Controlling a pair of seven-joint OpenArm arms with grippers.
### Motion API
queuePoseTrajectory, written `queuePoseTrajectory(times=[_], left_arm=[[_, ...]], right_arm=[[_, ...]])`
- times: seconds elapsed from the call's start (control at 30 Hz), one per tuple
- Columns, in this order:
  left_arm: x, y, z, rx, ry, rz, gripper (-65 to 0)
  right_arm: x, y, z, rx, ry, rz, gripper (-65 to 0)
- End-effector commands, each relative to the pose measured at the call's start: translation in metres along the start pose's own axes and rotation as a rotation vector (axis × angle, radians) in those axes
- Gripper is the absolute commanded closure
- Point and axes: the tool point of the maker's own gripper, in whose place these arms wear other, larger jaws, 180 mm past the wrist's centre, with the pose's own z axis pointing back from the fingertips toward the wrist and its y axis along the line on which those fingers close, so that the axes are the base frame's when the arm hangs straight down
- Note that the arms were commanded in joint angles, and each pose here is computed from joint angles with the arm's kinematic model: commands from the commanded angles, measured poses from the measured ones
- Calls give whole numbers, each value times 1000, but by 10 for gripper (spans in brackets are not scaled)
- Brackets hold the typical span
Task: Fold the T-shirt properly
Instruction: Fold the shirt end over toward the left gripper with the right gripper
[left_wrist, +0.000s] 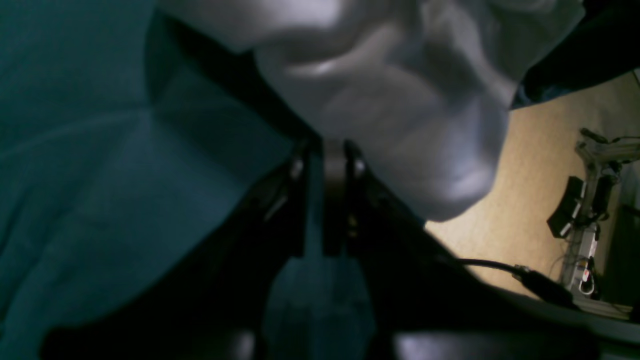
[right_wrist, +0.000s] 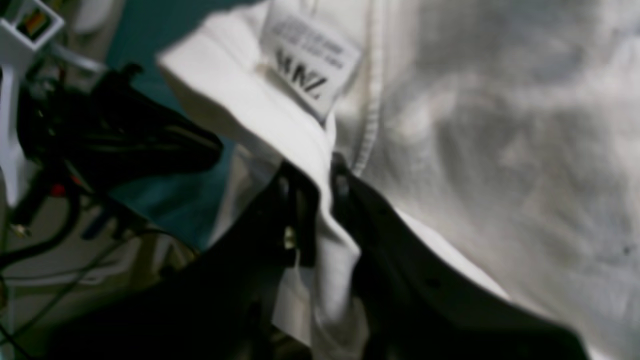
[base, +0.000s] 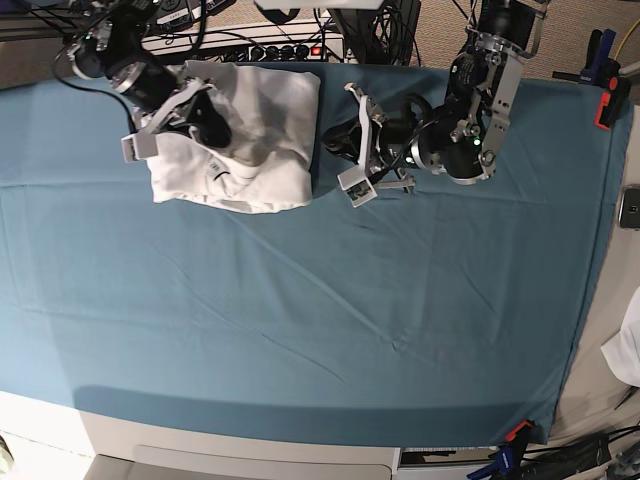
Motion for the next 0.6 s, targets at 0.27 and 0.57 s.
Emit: queuePoseTrajectory(times=[0.27,0.57], left_arm=[[11,-4,3,-14,-44,-10,-70],[8,-6,2,-19,-41,-2,-70]], right_arm=[[29,6,-6,3,-120,27,0],[26,15,-22,7,-83,72,0]])
